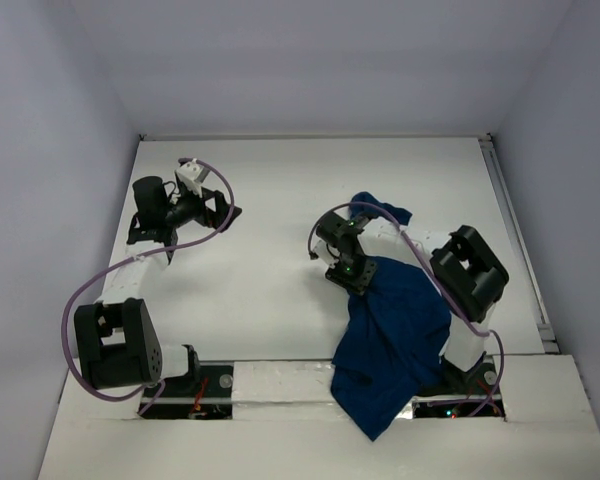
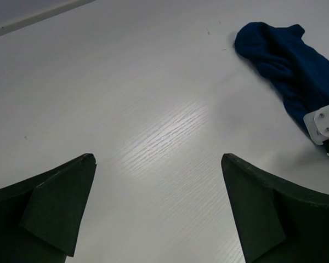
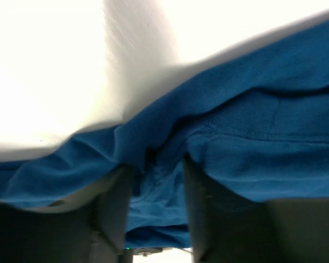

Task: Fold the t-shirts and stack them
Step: Move the tshirt to the center of the board, then flatten out the tshirt

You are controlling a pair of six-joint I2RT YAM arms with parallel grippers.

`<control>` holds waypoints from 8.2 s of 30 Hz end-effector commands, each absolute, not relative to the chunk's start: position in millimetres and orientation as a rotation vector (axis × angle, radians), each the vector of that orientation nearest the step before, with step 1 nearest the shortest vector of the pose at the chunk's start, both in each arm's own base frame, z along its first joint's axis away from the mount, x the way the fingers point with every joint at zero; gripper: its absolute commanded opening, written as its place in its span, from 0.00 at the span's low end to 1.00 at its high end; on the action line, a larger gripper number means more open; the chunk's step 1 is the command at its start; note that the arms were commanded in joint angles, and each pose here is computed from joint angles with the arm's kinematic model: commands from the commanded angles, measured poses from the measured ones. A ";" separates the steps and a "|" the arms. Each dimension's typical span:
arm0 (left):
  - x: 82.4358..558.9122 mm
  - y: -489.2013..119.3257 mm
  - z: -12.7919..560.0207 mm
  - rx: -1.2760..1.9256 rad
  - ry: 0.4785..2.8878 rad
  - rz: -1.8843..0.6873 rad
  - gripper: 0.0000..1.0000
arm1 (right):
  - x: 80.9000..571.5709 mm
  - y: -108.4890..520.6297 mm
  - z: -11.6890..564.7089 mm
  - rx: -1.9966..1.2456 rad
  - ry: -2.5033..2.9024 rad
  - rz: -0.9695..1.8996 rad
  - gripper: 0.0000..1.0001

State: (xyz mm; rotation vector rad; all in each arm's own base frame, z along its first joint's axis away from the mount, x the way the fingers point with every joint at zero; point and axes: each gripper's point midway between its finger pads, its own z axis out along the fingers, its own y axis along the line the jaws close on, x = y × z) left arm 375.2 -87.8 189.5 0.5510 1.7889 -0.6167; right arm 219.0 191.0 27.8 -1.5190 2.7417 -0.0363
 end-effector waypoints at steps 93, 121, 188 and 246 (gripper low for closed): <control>385.9 -433.3 124.6 1.188 1.675 -0.867 0.99 | 283.1 50.8 270.0 -0.704 2.310 -0.214 0.00; 437.6 -389.5 102.1 1.531 1.492 -0.198 0.97 | 261.7 53.7 298.5 -0.682 2.237 -0.137 0.00; 420.5 -461.7 79.1 1.564 1.772 -0.730 0.89 | 262.6 71.5 299.3 -0.691 2.214 -0.008 0.00; 127.3 -187.6 627.3 1.002 0.801 -0.600 0.00 | 150.7 44.4 607.0 -0.336 1.053 0.078 0.00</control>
